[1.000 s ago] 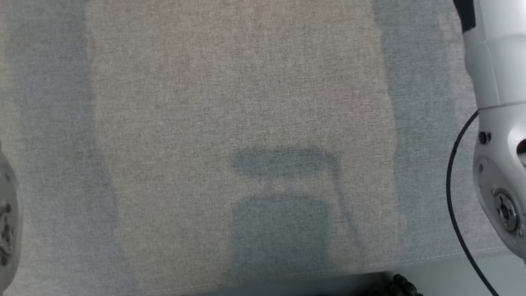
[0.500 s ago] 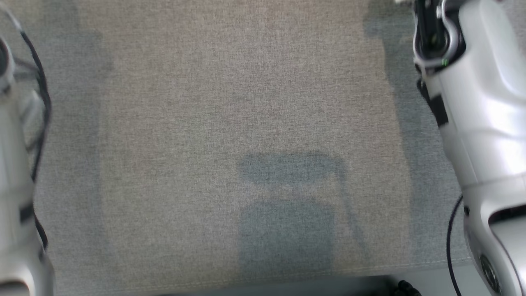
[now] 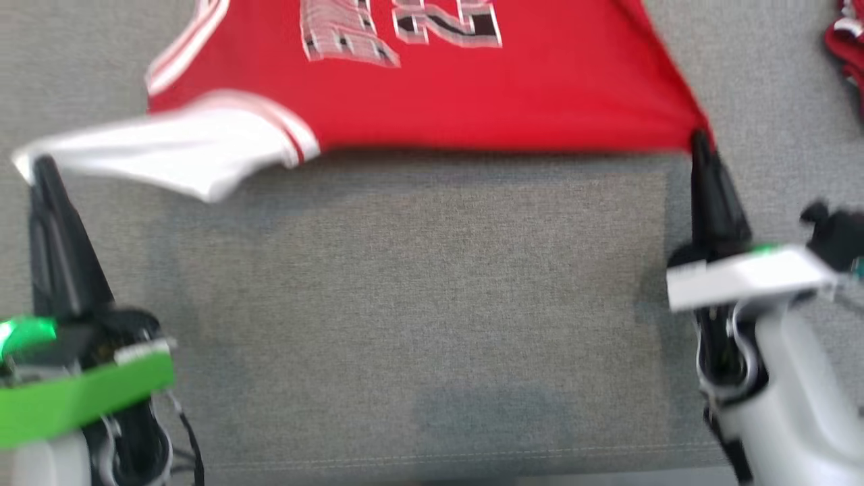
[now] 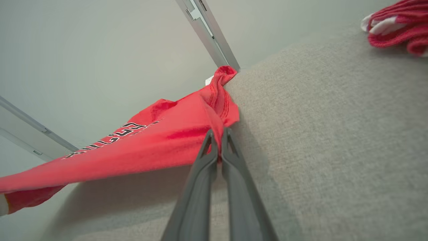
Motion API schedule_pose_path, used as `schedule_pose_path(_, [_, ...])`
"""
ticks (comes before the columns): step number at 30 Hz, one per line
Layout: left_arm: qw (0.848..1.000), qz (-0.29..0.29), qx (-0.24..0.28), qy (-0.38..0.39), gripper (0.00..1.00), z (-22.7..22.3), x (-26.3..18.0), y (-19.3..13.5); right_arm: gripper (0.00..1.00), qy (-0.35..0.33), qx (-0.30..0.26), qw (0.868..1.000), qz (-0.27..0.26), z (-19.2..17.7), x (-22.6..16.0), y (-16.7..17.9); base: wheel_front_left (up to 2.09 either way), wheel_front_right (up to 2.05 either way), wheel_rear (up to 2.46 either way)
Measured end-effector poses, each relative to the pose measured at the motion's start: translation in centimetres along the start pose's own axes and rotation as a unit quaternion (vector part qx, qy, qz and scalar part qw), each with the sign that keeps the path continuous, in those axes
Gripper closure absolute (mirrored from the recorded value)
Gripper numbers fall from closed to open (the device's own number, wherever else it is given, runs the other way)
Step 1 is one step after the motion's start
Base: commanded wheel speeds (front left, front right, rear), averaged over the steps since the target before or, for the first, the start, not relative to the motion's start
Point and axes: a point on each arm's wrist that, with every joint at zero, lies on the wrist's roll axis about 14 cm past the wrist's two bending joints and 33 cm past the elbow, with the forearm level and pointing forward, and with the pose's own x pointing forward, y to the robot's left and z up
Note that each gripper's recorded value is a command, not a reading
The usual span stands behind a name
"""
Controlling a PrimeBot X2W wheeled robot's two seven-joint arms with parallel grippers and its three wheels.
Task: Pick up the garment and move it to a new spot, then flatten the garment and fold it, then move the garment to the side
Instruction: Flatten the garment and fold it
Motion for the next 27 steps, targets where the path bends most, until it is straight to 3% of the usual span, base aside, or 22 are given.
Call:
schedule_pose_path(8, [0.996, 0.038, 0.044, 0.065, 1.0, -0.9, -7.0, 0.2, 1.0, 0.016, 0.01, 0.999, -0.041, -0.6, -7.2, -0.2, 0.0, 0.0, 0.0])
schedule_pose_path(14, [0.994, 0.074, 0.034, 0.078, 1.0, 0.2, -11.2, 1.0, 1.0, 0.019, 0.033, 0.998, -0.048, -0.6, -10.7, 0.9, 0.0, 0.0, 0.0])
schedule_pose_path(27, [0.995, 0.072, 0.02, 0.07, 1.0, 1.7, -13.6, 0.1, 1.0, 0.027, 0.061, 0.996, -0.053, -0.8, -14.2, 2.0, 0.0, 0.0, 0.0])
